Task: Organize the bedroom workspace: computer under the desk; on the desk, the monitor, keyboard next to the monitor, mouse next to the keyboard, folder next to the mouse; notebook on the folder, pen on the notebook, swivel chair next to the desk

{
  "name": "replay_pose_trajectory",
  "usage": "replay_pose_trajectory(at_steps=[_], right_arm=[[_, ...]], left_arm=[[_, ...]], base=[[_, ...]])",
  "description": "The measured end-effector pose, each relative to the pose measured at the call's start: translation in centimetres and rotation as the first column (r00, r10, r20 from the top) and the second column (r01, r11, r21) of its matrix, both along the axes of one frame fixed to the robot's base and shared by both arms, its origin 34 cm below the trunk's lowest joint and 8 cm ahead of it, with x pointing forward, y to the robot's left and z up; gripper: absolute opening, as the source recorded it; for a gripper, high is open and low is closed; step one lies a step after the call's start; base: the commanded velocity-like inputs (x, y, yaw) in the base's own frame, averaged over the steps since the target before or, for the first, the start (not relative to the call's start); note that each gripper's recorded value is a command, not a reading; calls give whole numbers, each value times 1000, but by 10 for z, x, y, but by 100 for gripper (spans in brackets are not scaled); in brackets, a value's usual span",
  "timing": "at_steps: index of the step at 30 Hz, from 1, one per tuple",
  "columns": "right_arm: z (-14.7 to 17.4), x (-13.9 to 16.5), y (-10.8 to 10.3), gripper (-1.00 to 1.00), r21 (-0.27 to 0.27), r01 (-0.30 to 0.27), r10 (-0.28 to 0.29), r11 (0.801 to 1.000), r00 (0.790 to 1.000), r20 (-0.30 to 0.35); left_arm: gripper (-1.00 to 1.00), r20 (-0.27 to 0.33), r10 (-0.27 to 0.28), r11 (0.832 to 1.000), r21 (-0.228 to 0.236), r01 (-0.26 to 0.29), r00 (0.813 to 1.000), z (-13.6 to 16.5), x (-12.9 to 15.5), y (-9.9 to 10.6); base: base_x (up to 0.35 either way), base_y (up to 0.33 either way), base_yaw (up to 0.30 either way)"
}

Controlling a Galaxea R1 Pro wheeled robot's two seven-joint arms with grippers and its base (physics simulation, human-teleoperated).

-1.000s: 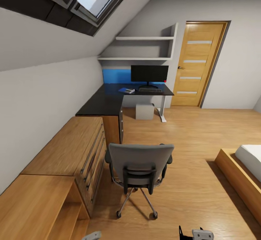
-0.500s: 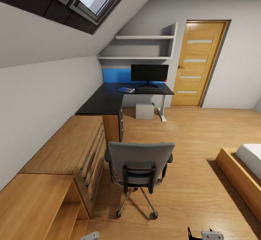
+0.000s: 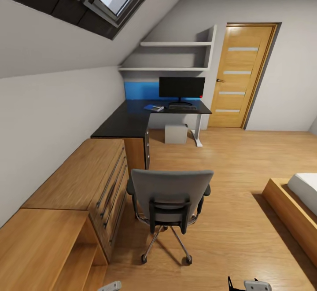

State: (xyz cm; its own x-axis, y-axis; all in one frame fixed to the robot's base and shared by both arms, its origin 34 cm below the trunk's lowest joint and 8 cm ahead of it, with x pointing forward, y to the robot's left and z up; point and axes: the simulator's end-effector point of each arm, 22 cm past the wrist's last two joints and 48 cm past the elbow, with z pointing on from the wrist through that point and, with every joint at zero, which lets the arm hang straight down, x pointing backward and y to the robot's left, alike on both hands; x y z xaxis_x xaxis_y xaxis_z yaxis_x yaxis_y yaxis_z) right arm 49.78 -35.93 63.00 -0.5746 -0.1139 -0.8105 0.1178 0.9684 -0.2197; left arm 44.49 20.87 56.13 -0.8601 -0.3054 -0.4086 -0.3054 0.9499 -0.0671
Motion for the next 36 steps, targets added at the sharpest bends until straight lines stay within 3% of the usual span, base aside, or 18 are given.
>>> replay_pose_trajectory(at_steps=[36], right_arm=[[-54, 2, 1, 100, 0, -2, 2, 1000, 1000, 1]], left_arm=[[100, 2, -1, 1000, 1, 1, 1000, -54, 2, 0]], base=[[0, 0, 0]])
